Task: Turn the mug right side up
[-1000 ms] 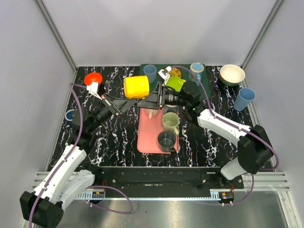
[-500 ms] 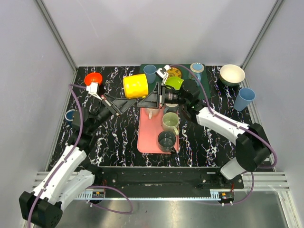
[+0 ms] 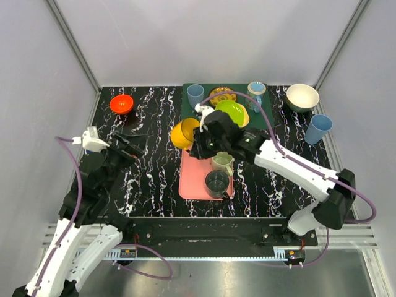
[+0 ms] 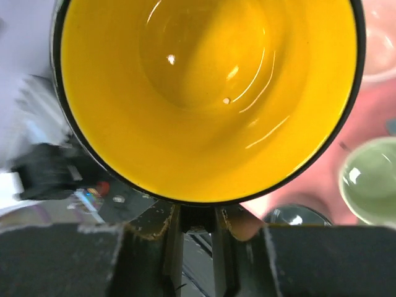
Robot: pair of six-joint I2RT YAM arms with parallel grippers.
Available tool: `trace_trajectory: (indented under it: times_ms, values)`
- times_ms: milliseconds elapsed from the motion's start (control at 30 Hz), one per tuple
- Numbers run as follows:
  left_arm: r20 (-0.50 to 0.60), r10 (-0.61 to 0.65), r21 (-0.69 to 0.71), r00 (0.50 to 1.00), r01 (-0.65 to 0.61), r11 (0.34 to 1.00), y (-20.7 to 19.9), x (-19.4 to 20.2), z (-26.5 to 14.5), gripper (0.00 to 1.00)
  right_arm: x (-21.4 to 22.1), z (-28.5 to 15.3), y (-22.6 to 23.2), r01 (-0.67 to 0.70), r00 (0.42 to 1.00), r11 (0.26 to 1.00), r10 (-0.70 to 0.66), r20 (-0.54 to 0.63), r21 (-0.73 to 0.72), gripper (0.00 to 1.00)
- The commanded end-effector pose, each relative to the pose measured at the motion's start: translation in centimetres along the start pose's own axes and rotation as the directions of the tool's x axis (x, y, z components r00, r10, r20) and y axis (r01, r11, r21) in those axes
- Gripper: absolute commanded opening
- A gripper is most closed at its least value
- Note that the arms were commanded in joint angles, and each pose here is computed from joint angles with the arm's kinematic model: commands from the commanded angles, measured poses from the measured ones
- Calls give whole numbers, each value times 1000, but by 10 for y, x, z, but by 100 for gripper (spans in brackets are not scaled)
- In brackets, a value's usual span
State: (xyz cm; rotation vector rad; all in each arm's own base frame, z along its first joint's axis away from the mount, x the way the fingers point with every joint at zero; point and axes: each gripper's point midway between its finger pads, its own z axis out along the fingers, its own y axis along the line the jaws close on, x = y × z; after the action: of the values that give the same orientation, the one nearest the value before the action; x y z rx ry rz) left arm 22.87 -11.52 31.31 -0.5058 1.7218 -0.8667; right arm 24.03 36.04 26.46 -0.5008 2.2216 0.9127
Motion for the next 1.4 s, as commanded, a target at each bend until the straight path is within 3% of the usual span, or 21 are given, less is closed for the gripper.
trace_trajectory:
  times_ms: [0,133,633,1000,1100,1300,1367]
  values:
    - [155,102,-433,983,-25,901,87,-28,-30,99,40,12,-50,96,991,953,-63,-121,287,0]
    - [149,131,-517,980,-36,855,102,-31,-36,99,71,35,-55,90,982,951,-36,-184,297,0]
    - [86,114,-545,990,-49,837,121,-7,-32,99,129,83,-85,106,942,926,24,-336,362,0]
    - [59,127,-569,990,-71,820,126,-3,-27,99,134,101,-106,162,927,879,19,-374,448,0]
    - [51,130,-581,990,-76,811,130,-1,-25,99,132,100,-111,174,930,863,15,-368,475,12]
    - [35,139,-596,990,-91,798,133,1,-21,99,129,100,-126,193,927,833,19,-376,518,12]
    - [35,143,-598,989,-94,796,133,0,-21,99,128,98,-131,195,928,825,20,-373,531,16]
